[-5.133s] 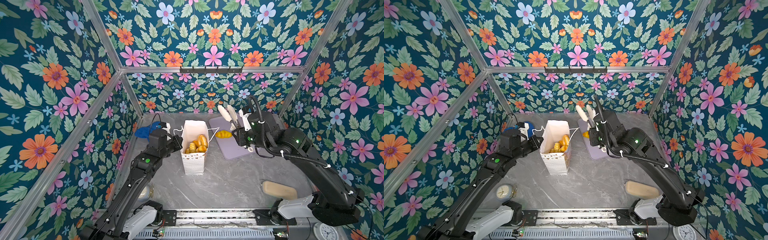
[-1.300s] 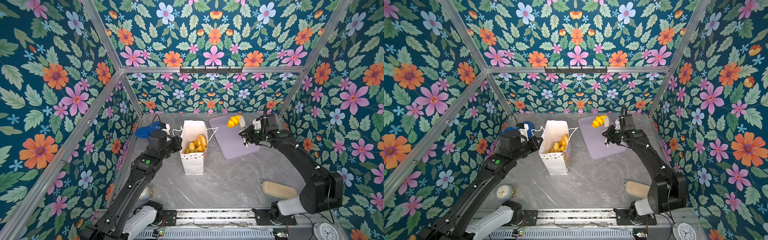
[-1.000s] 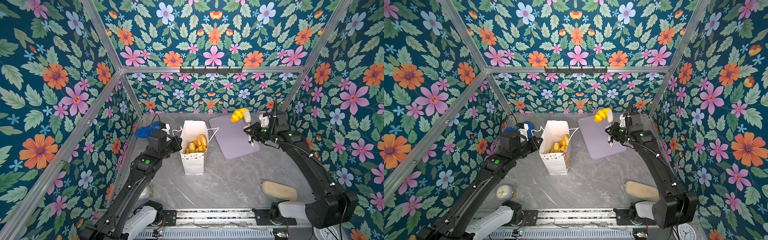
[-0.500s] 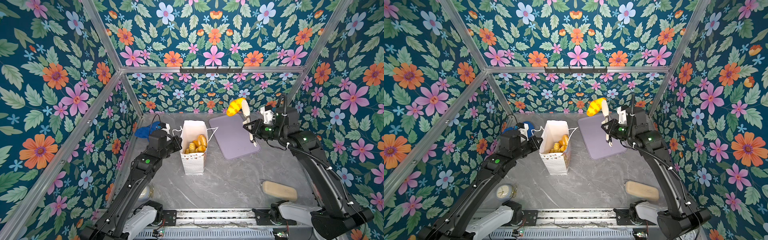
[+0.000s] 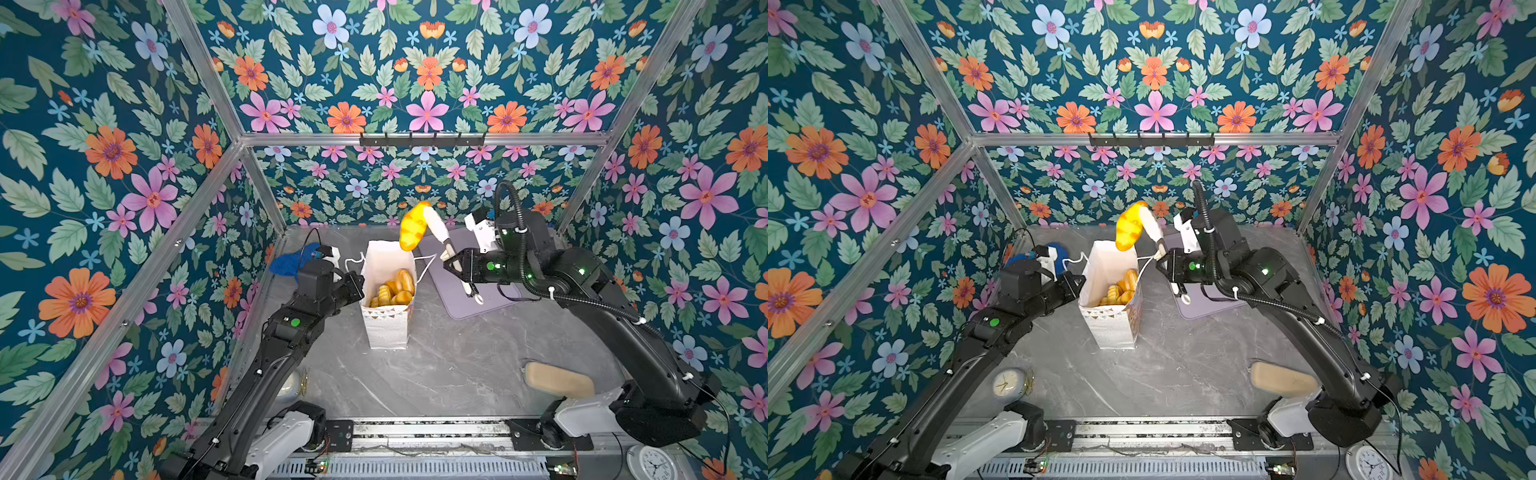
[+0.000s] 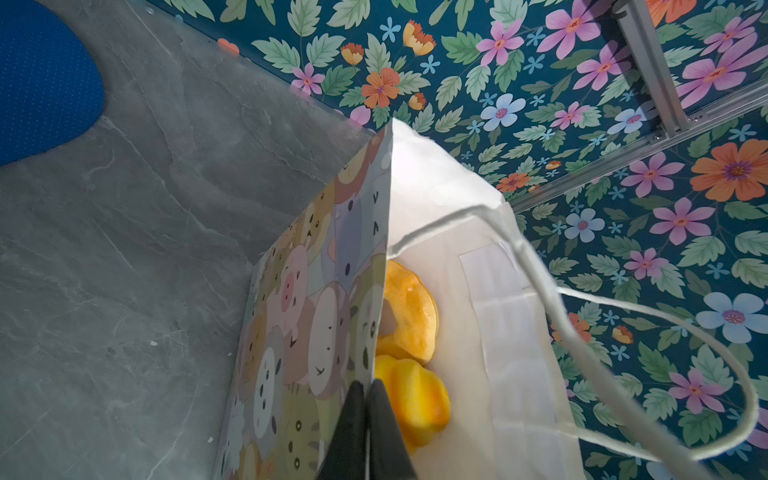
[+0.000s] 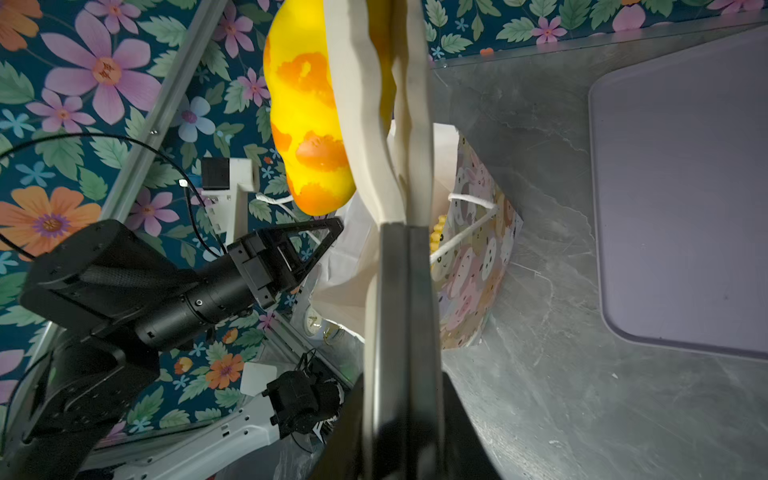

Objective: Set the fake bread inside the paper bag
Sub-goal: 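Lower the yellow bun into the bag and open the tongs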

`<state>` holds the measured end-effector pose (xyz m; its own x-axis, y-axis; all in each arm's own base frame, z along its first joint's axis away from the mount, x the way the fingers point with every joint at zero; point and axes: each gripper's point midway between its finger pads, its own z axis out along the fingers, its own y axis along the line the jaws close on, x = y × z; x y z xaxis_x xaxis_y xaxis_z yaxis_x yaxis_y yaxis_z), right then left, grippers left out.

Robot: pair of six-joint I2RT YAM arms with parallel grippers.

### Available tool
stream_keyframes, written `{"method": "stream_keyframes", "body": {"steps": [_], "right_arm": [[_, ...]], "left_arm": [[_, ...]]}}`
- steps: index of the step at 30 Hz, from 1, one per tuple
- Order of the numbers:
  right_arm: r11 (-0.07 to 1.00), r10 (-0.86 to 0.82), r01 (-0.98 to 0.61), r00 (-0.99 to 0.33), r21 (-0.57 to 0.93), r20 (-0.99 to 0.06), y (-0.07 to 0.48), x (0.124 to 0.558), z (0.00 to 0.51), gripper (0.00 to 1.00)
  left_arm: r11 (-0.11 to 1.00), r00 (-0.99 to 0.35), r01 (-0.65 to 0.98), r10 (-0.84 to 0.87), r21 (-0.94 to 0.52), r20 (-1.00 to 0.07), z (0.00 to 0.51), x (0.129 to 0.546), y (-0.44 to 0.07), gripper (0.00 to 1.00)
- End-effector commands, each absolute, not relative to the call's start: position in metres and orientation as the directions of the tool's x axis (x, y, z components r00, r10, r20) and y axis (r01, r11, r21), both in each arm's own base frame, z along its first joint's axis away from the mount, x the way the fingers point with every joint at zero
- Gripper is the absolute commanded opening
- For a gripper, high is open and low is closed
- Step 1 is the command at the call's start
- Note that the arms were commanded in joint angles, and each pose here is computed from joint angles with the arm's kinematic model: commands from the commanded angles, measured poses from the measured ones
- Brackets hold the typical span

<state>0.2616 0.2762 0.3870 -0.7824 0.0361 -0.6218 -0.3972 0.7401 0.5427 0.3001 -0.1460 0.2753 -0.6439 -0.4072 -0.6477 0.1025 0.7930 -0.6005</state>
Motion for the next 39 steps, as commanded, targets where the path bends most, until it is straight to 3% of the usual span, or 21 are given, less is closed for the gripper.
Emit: {"method": "stream_keyframes", "body": {"steps": [1, 17, 25, 31, 39], "right_arm": [[0.784, -0.045, -0.424, -0.767, 0.453, -0.640, 0.280, 0.259, 0.375, 0.11], [0.846, -0.281, -0.478, -0.776, 0.237, -0.564, 0.304, 0.247, 0.321, 0.15], [0.841, -0.289, -0.488, -0.770, 0.234, -0.569, 0.306, 0.248, 0.323, 0.25], [0.828, -0.288, -0.501, -0.764, 0.250, -0.578, 0.310, 0.247, 0.329, 0.36], [0.818, -0.263, -0.510, -0.744, 0.267, -0.614, 0.311, 0.249, 0.345, 0.34]], "left_arm": [[0.794, -0.637, 0.106, -0.408, -0.598, -0.654, 0.278, 0.301, -0.145, 0.08], [0.795, -0.637, 0.106, -0.406, -0.597, -0.655, 0.278, 0.301, -0.145, 0.08], [0.796, -0.635, 0.109, -0.405, -0.595, -0.658, 0.281, 0.300, -0.145, 0.09], [0.795, -0.634, 0.118, -0.401, -0.596, -0.661, 0.285, 0.299, -0.146, 0.18], [0.794, -0.629, 0.129, -0.398, -0.594, -0.668, 0.290, 0.296, -0.145, 0.18]]}}
